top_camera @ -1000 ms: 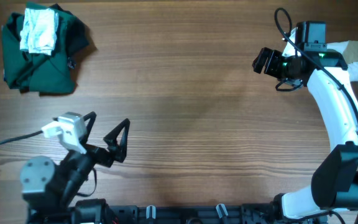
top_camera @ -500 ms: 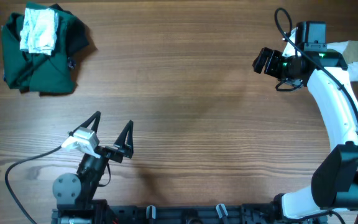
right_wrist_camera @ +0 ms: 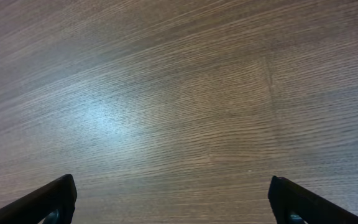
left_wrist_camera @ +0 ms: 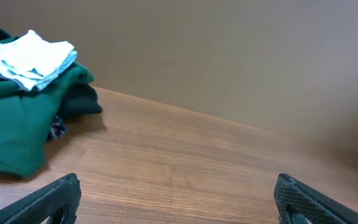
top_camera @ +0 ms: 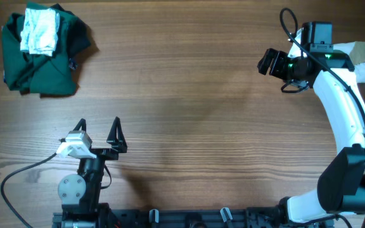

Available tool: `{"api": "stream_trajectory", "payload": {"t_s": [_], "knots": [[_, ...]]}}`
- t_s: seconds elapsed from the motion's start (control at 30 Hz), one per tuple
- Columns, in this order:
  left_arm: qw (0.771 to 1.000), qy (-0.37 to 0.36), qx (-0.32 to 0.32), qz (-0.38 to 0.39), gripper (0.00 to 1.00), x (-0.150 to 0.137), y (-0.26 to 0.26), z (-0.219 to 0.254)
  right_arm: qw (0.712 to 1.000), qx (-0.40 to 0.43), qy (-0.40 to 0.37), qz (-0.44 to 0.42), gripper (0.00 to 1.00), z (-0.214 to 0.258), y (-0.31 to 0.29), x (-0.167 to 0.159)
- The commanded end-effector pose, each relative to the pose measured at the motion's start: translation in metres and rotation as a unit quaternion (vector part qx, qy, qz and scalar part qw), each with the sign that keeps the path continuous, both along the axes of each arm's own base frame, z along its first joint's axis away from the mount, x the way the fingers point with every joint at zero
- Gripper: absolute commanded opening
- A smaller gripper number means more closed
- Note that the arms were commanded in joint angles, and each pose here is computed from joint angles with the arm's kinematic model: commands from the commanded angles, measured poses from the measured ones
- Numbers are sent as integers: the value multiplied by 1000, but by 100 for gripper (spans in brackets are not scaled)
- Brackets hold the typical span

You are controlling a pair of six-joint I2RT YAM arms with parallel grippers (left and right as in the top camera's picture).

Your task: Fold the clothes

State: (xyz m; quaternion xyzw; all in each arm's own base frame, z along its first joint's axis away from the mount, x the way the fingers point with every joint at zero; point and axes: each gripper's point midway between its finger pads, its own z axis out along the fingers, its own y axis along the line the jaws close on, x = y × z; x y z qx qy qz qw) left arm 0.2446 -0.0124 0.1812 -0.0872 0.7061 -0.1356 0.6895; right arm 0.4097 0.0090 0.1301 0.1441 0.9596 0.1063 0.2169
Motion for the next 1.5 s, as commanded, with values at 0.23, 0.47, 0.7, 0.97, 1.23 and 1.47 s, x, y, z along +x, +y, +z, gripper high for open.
{"api": "stream_trajectory", "payload": {"t_s": [0.23, 0.47, 0.7, 0.97, 1.23, 1.47], "knots": [[999, 30, 3, 36, 100, 1, 15, -24, 1000, -5, -2, -9, 100, 1, -4, 0], [999, 30, 3, 36, 100, 1, 15, -24, 1000, -5, -2, -9, 100, 1, -4, 0], [999, 30, 3, 36, 100, 1, 15, -24, 1000, -5, -2, -9, 100, 1, -4, 0], [999, 30, 3, 36, 100, 1, 15, -24, 1000, -5, -2, -9, 100, 1, -4, 0], [999, 30, 3, 36, 100, 1, 15, -24, 1000, -5, -16, -8, 100, 12, -4, -1], [999, 30, 3, 36, 100, 1, 15, -24, 990, -59, -122, -27, 100, 93, -15, -15]]}}
